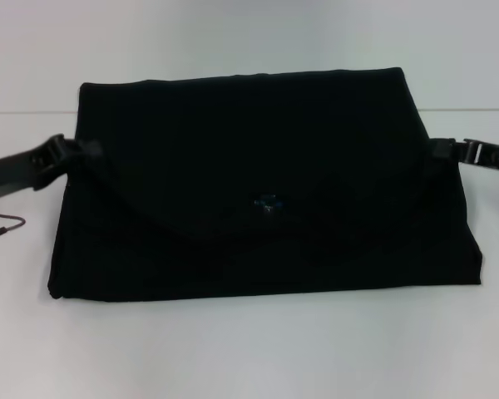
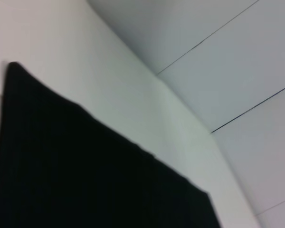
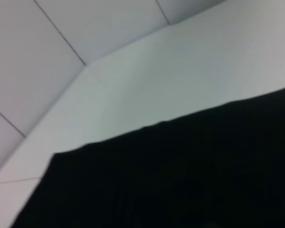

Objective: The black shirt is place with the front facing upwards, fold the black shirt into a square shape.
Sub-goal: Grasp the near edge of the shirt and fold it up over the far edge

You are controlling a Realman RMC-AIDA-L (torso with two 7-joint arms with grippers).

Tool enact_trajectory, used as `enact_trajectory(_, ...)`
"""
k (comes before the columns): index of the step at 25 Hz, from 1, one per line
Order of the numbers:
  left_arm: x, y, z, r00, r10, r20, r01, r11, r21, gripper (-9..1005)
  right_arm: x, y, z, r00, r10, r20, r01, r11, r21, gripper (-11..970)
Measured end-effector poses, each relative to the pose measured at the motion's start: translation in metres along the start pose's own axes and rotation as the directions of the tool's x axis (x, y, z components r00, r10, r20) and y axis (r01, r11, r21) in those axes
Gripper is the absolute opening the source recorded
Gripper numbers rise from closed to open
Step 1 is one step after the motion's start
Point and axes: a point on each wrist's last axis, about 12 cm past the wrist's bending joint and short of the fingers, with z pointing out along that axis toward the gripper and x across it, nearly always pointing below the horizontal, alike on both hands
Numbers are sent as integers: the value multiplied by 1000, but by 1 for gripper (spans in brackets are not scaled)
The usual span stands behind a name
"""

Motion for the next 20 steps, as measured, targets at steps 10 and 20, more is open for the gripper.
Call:
enact_trajectory(10, 10, 9, 11, 1000, -3, 11, 4, 995, -102, 134, 9, -1, 5, 999, -8, -39, 9, 999, 34, 69)
enact_trajectory(20, 3, 29, -26, 998, -53, -16, 50, 988, -149, 377, 13, -24, -36, 988, 123, 88, -124, 992, -4, 438)
